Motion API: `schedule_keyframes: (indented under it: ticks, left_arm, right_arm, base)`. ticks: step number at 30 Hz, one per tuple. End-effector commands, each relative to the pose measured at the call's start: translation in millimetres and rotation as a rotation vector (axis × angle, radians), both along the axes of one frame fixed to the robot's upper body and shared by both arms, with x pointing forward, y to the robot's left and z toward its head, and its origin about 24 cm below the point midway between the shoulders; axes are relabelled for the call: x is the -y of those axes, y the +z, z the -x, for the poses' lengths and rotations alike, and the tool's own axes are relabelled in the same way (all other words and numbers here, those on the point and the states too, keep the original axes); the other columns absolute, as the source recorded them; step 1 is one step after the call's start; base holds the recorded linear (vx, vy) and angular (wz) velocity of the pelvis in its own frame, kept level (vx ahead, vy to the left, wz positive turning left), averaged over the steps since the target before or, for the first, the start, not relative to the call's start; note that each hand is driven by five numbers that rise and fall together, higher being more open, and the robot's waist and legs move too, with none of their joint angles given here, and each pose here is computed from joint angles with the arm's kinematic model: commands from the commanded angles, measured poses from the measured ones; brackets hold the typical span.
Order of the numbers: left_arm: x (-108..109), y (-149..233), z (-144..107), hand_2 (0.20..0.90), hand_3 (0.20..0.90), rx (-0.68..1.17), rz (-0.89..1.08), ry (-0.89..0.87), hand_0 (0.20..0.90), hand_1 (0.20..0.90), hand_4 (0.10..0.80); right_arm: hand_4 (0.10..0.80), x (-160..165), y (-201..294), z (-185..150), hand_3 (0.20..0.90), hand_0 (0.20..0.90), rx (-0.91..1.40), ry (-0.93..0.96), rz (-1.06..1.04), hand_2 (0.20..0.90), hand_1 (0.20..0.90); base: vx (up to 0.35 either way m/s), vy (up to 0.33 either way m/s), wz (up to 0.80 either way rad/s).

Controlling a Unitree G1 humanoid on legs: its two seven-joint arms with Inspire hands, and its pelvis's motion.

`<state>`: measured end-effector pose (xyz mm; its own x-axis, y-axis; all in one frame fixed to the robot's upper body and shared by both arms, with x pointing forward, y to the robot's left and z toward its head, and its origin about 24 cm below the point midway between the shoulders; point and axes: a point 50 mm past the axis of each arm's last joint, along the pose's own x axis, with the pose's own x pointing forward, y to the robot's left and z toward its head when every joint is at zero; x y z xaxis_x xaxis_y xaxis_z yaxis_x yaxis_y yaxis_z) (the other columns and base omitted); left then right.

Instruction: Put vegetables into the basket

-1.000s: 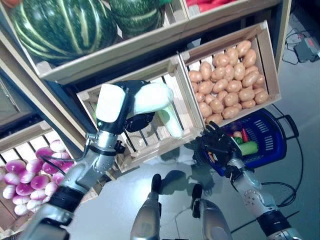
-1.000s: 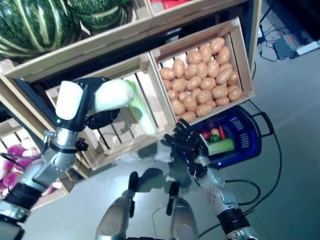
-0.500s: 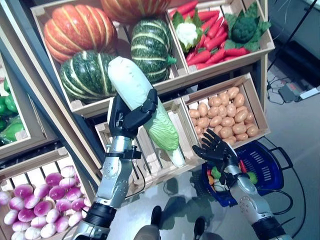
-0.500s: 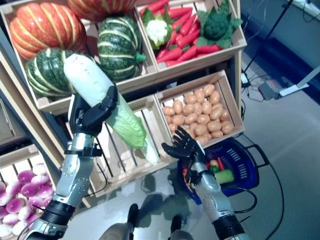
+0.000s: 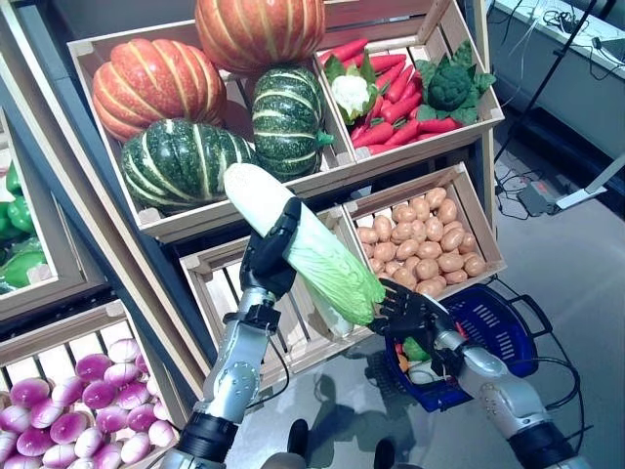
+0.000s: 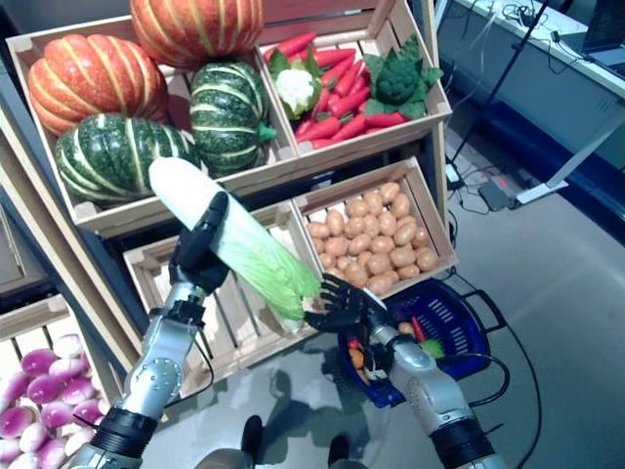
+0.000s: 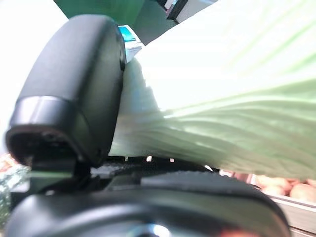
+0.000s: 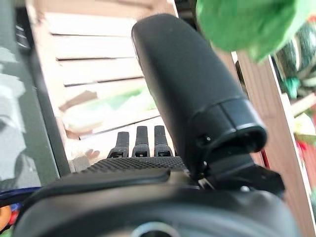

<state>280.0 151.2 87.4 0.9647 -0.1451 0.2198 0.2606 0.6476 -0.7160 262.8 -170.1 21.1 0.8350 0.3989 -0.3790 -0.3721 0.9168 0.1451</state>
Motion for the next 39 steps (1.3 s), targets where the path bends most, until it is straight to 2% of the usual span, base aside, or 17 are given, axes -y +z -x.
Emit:
schedule_keyframes:
  ticks: [1, 7, 25, 28, 39]
  left_arm:
    - [10, 19, -10, 0.300, 0.300, 0.151, -0.111, -0.096, 0.300, 0.300, 0.400]
    - [16, 7, -11, 0.300, 0.300, 0.141, -0.252, -0.217, 0.300, 0.300, 0.400]
    - [36, 1, 4, 0.300, 0.300, 0.255, -0.516, -0.525, 0.300, 0.300, 0.400]
    - [37, 4, 5, 0.300, 0.300, 0.313, -0.630, -0.523, 0.300, 0.300, 0.400]
    - [32, 10, 0, 0.300, 0.300, 0.356, -0.716, -0.504, 0.300, 0.300, 0.400]
  right_arm:
    - [0.800, -21, 40, -12, 0.900, 0.900, 0.100, 0.226, -0.085, 0.900, 0.900]
    - [0.800, -37, 41, -7, 0.900, 0.900, -0.033, 0.417, -0.113, 0.900, 0.900]
    - [0.800, -59, 18, 23, 0.900, 0.900, -0.300, 0.649, -0.152, 0.900, 0.900]
    - [0.800, -61, 17, 28, 0.900, 0.900, -0.316, 0.690, -0.156, 0.900, 0.900]
    - [0.800, -65, 31, 24, 0.900, 0.900, -0.255, 0.716, -0.232, 0.900, 0.900]
  base:
    - [0.072, -0.006, -0.01]
    - [0.067, -0.002, 0.00]
    - [0.040, 0.001, 0.00]
    - [0.000, 0.000, 0.00]
    - [-0.006, 0.004, 0.00]
